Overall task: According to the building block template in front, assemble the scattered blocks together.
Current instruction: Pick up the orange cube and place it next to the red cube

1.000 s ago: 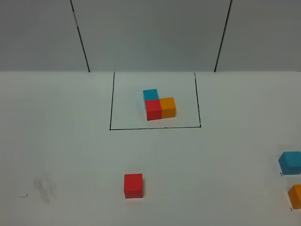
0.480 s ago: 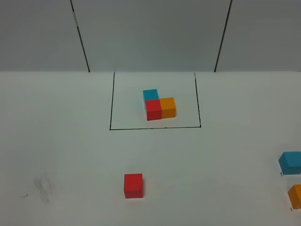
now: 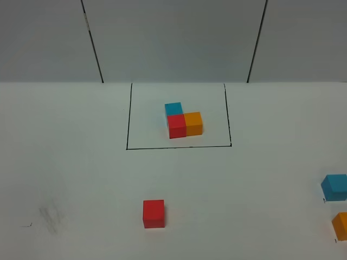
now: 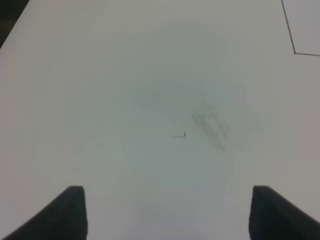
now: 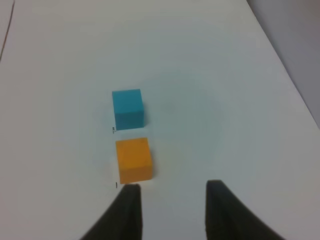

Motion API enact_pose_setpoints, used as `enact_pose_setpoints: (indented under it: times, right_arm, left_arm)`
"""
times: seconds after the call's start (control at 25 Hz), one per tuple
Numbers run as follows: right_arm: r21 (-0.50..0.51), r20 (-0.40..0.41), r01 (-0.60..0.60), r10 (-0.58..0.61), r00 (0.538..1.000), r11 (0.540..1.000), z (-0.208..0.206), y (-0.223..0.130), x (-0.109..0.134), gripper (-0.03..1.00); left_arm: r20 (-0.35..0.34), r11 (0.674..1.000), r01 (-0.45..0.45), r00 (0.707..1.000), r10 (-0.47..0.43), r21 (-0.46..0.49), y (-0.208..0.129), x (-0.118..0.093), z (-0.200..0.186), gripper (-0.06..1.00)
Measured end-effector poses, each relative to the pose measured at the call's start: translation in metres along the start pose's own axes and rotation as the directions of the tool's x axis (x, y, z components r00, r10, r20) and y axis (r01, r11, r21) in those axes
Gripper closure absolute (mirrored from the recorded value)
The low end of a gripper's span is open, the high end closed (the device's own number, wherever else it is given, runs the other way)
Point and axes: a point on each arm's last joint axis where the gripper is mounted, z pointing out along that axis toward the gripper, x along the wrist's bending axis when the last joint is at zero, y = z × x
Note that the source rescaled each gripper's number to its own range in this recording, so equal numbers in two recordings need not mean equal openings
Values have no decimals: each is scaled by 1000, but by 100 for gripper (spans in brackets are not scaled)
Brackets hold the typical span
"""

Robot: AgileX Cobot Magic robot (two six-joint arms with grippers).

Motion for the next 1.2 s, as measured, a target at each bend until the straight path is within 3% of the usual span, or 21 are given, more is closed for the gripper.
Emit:
enact_pose_setpoints:
  times: [1.2]
  right_arm:
    - [0,0,-1,1,1000,1000,0,0,0,95]
  left_arm:
    - [0,1000,1,1000,-1,0,0,0,0,31]
